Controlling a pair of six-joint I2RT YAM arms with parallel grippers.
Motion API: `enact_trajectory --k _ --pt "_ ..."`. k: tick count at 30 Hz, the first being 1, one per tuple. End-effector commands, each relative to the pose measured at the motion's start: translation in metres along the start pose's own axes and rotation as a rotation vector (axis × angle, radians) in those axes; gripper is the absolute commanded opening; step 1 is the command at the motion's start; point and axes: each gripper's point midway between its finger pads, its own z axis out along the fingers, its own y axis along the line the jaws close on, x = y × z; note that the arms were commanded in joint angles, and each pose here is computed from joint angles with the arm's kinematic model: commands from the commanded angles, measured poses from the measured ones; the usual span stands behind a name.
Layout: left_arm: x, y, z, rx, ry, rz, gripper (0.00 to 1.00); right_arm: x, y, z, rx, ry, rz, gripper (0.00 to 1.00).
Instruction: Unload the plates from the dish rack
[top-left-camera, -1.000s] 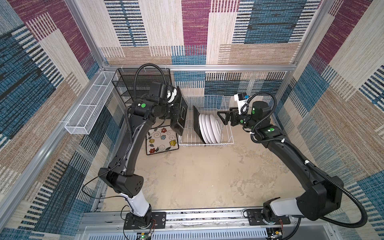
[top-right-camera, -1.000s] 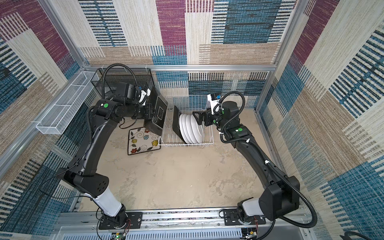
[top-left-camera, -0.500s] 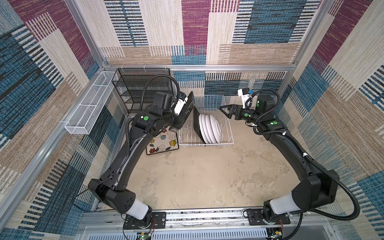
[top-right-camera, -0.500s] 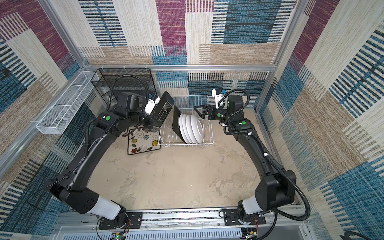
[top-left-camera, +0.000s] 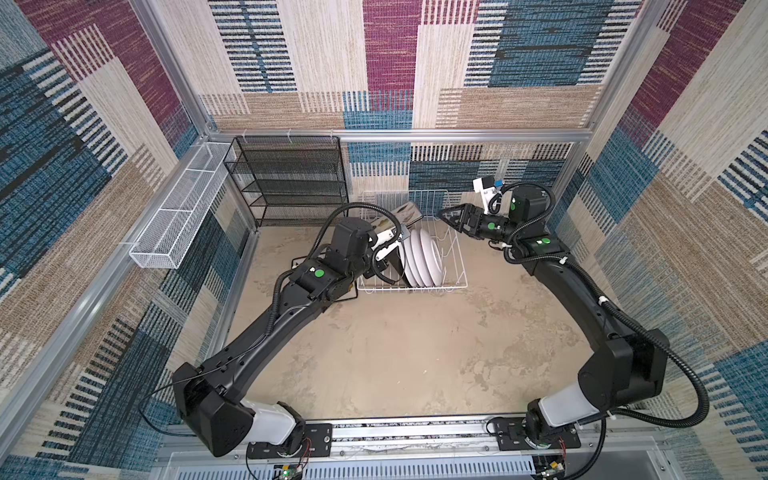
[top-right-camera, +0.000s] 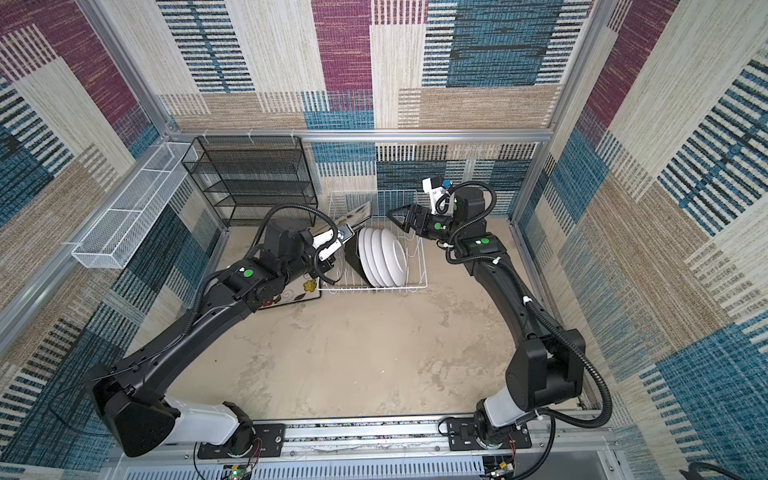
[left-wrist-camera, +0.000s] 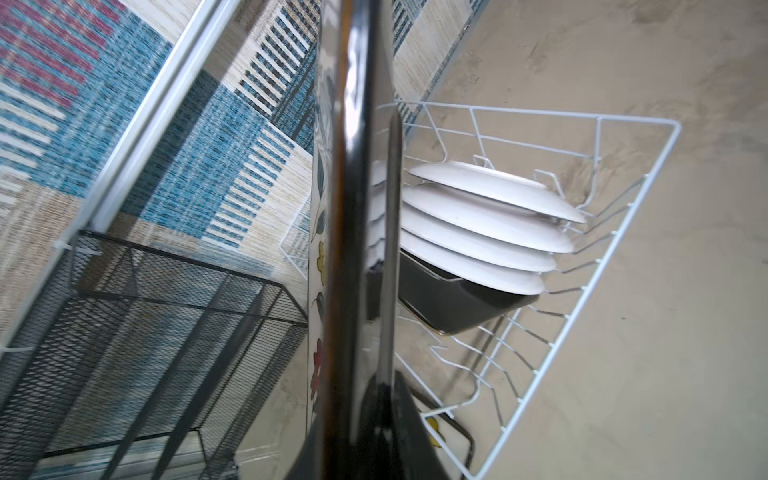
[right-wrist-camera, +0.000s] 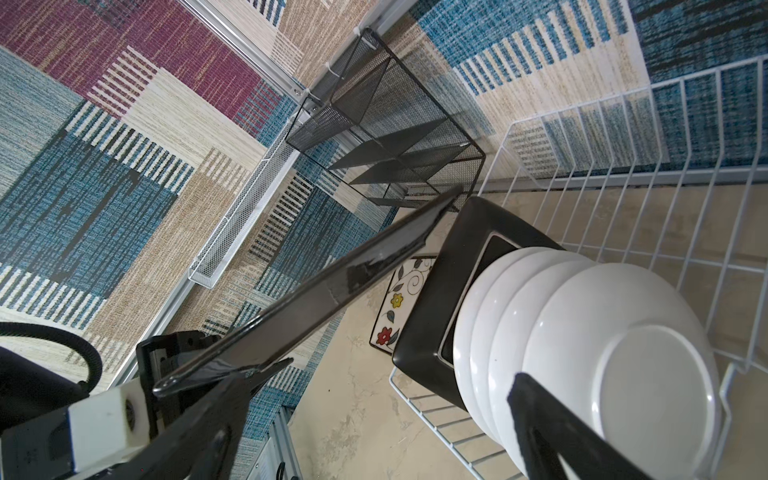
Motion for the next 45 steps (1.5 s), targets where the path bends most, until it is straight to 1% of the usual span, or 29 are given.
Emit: enact_trajectory --k 1,5,9,12,13,14,21,26,28,34,40,45 --pt "-0.044 0.045 -0.006 -0.246 -0.15 0.109 0.0 -0.001 0.004 0.003 -0.036 0.004 0.029 1.0" --pt "-0.048 0.038 -0.001 -0.273 -0.162 0.172 0.0 0.002 -0.001 0.01 -0.04 0.042 0.069 0.98" --pt "-0.052 0.035 -0.003 -0.311 -0.185 0.211 0.0 0.002 -0.002 0.014 -0.048 0.06 0.089 0.96" --pt "-0.056 0.035 -0.005 -0.349 -0.218 0.235 0.0 0.005 -0.005 0.017 -0.056 0.081 0.116 0.93" --pt "-0.056 0.034 -0.005 -0.361 -0.222 0.273 0.0 0.006 -0.006 0.018 -0.058 0.088 0.124 0.92" --pt "-0.057 0.034 -0.006 -0.373 -0.229 0.283 0.0 0.008 -0.008 0.019 -0.06 0.094 0.13 0.92" --pt "-0.061 0.026 -0.006 -0.378 -0.261 0.344 0.0 0.012 -0.012 0.024 -0.067 0.121 0.166 0.86" --pt "-0.063 0.023 -0.002 -0.384 -0.268 0.358 0.0 0.013 -0.016 0.029 -0.075 0.141 0.199 0.82" --pt "-0.063 0.02 -0.001 -0.385 -0.272 0.373 0.0 0.015 -0.018 0.031 -0.082 0.151 0.212 0.76" --pt "-0.063 0.007 0.004 -0.395 -0.304 0.404 0.0 0.02 -0.024 0.04 -0.099 0.186 0.248 0.66" --pt "-0.066 0.004 0.007 -0.405 -0.318 0.417 0.0 0.025 -0.029 0.045 -0.095 0.213 0.272 0.65" --pt "-0.065 0.003 0.011 -0.411 -0.309 0.433 0.0 0.029 -0.027 0.046 -0.1 0.229 0.285 0.6"
